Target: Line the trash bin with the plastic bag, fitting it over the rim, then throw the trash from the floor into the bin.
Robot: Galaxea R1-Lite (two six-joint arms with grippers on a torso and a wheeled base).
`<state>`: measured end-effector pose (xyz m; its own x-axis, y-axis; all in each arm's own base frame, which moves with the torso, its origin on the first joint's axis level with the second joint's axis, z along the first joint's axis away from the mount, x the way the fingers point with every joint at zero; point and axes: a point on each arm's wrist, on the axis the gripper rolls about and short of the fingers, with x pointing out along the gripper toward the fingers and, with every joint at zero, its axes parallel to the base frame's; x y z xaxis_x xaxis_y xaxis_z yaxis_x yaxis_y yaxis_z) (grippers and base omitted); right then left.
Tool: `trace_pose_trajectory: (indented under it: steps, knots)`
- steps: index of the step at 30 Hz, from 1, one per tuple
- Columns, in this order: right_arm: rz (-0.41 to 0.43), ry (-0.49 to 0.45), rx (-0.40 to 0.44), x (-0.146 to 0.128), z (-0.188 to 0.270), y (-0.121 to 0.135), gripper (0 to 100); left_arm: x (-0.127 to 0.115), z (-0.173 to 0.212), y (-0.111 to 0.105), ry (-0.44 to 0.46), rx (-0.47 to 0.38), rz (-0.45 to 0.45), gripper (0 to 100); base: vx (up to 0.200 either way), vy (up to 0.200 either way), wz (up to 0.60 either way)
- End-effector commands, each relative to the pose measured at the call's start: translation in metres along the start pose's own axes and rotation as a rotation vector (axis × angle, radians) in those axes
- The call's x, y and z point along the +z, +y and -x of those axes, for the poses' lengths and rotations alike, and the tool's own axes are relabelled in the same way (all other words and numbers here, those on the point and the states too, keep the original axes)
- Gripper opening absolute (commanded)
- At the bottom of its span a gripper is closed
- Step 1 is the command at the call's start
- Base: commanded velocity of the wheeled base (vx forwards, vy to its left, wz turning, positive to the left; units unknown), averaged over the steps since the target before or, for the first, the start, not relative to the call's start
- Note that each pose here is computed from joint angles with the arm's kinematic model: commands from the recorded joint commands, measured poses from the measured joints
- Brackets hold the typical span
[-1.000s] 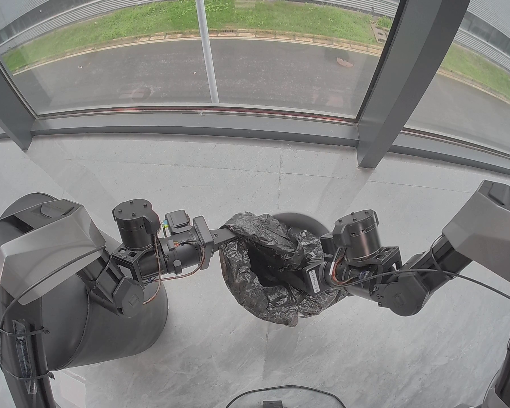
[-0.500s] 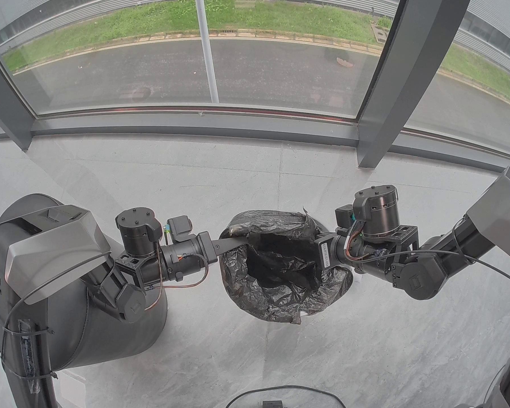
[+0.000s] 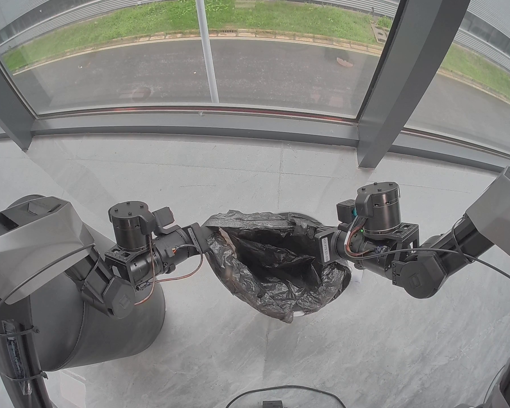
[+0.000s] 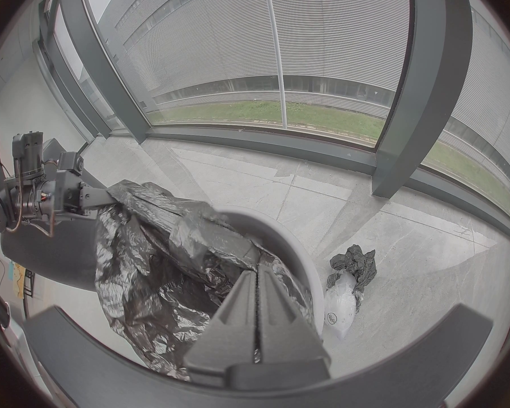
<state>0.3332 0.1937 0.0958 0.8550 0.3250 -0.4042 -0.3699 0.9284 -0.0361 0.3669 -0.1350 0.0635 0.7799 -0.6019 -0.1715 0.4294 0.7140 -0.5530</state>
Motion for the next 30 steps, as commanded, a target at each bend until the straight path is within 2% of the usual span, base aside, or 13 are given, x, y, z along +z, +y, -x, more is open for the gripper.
trace_pose_trajectory:
  steps: [1, 7, 16, 30]
  knots:
    - [-0.006, 0.005, -0.013, -0.002, -0.003, -0.005, 0, 0.004, -0.016, -0.026, -0.078, 0.183, -0.121, 0, 0.0, 0.0, 0.0]
    - [-0.01, 0.008, -0.021, -0.003, -0.003, -0.008, 0, 0.001, -0.017, -0.031, -0.07, 0.17, -0.129, 0, 0.0, 0.0, 0.0]
    - [-0.023, -0.04, -0.028, 0.0, -0.004, -0.01, 0, -0.008, -0.019, -0.049, -0.018, 0.068, -0.129, 0, 0.0, 0.0, 0.0]
    - [-0.037, -0.048, -0.092, -0.001, -0.008, -0.021, 0, -0.026, -0.031, -0.037, 0.052, 0.043, -0.125, 0, 0.0, 0.0, 0.0]
